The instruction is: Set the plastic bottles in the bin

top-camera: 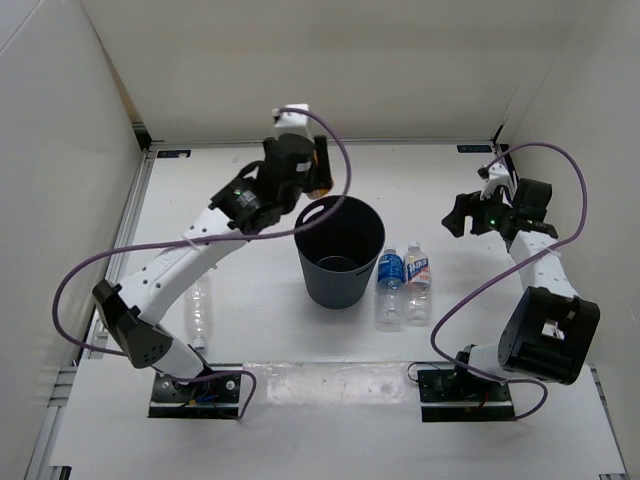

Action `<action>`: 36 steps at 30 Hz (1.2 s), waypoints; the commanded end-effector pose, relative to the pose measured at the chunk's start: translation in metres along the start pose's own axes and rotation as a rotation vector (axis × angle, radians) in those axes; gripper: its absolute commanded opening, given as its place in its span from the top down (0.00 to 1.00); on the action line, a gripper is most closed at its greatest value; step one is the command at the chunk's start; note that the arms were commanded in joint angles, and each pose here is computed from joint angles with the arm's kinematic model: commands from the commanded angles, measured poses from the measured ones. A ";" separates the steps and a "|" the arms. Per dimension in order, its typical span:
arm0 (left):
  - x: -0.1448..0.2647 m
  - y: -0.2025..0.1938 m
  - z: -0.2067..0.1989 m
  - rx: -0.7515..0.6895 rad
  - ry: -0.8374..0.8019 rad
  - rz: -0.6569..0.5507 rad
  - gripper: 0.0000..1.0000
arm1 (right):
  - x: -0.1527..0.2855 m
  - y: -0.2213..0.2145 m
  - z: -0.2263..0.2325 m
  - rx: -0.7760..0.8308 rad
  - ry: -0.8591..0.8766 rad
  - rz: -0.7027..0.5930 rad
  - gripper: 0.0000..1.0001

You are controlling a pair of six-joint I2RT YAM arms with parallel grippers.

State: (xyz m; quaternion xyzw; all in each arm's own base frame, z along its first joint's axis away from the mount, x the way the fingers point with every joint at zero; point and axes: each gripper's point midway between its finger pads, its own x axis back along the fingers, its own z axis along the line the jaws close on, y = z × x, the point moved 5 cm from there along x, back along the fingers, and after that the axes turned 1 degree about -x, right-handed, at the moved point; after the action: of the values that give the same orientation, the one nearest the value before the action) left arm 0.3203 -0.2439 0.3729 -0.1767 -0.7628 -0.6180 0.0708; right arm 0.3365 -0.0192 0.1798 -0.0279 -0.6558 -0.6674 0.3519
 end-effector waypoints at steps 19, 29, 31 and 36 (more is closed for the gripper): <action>0.020 -0.053 -0.040 -0.409 -0.170 0.014 0.26 | -0.004 0.005 0.032 0.167 0.207 0.056 0.10; 0.023 -0.053 -0.038 -0.452 -0.148 0.007 0.06 | -0.009 -0.001 0.029 0.214 0.197 0.113 0.10; 0.025 -0.050 -0.037 -0.457 -0.140 0.000 0.06 | -0.015 -0.001 0.029 0.237 0.171 0.142 0.10; 0.029 -0.040 -0.033 -0.456 -0.109 -0.031 0.00 | -0.014 -0.004 0.033 0.253 0.178 0.158 0.10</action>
State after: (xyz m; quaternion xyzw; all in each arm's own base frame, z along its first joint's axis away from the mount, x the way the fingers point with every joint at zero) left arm 0.2798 -0.2895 0.3230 -0.2453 -0.5902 -0.7690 -0.0079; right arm 0.3255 0.0189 0.1623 0.0197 -0.6782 -0.5645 0.4702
